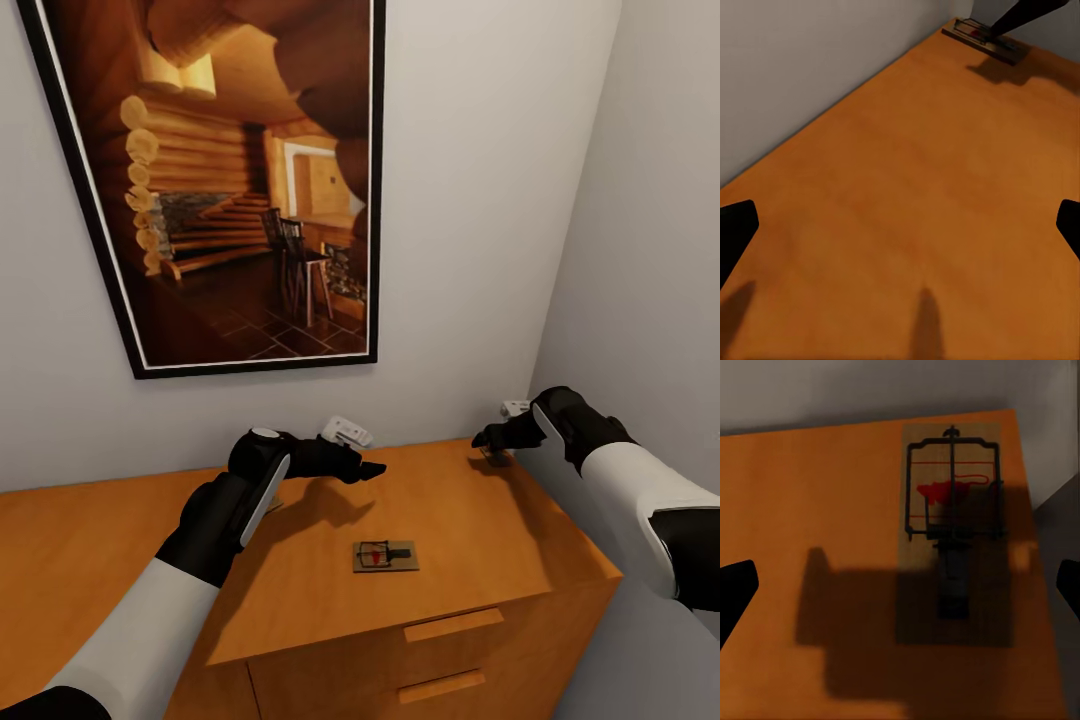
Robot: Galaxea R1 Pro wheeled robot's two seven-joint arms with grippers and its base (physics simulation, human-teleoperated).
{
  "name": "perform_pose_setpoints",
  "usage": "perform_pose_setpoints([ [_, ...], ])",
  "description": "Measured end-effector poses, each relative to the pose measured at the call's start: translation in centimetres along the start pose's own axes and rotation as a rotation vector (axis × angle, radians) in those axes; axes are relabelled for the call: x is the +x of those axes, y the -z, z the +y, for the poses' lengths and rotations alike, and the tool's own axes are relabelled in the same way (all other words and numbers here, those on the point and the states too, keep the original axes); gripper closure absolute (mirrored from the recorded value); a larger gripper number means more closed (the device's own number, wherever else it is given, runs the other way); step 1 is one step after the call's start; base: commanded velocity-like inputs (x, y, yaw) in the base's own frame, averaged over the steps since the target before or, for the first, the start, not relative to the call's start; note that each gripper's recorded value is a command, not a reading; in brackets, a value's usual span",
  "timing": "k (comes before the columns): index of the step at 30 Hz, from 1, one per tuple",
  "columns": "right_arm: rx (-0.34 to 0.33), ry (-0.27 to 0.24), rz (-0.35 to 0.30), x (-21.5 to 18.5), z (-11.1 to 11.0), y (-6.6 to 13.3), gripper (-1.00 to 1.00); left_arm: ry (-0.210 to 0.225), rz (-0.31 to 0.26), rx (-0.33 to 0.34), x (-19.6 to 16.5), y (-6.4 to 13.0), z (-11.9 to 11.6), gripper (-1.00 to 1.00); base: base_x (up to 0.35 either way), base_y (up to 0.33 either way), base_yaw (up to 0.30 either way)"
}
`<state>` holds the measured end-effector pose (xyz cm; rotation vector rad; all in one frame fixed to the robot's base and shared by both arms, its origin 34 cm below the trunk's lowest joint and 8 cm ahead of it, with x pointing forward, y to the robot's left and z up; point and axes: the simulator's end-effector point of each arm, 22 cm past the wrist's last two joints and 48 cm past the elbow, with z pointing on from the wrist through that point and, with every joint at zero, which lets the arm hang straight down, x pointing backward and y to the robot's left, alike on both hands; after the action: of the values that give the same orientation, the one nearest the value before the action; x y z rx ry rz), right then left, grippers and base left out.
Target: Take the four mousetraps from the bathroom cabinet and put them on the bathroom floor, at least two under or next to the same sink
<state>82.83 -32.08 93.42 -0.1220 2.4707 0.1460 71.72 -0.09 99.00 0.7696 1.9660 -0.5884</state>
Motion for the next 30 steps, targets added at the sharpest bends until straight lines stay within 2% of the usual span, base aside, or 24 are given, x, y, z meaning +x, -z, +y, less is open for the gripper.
perform_pose_setpoints([
  [22, 0.002, 0.000, -0.001, -0.01, -0.04, 0.00, -1.00, 0.000, 0.000, 0.000, -0.02, -0.01, -0.03, -1.00, 0.000, -0.006, 0.000],
  [30, 0.002, 0.000, -0.001, -0.01, -0.04, 0.00, -1.00, 0.000, -0.001, 0.000, -0.03, -0.02, -0.03, -1.00, 0.000, -0.079, 0.000],
])
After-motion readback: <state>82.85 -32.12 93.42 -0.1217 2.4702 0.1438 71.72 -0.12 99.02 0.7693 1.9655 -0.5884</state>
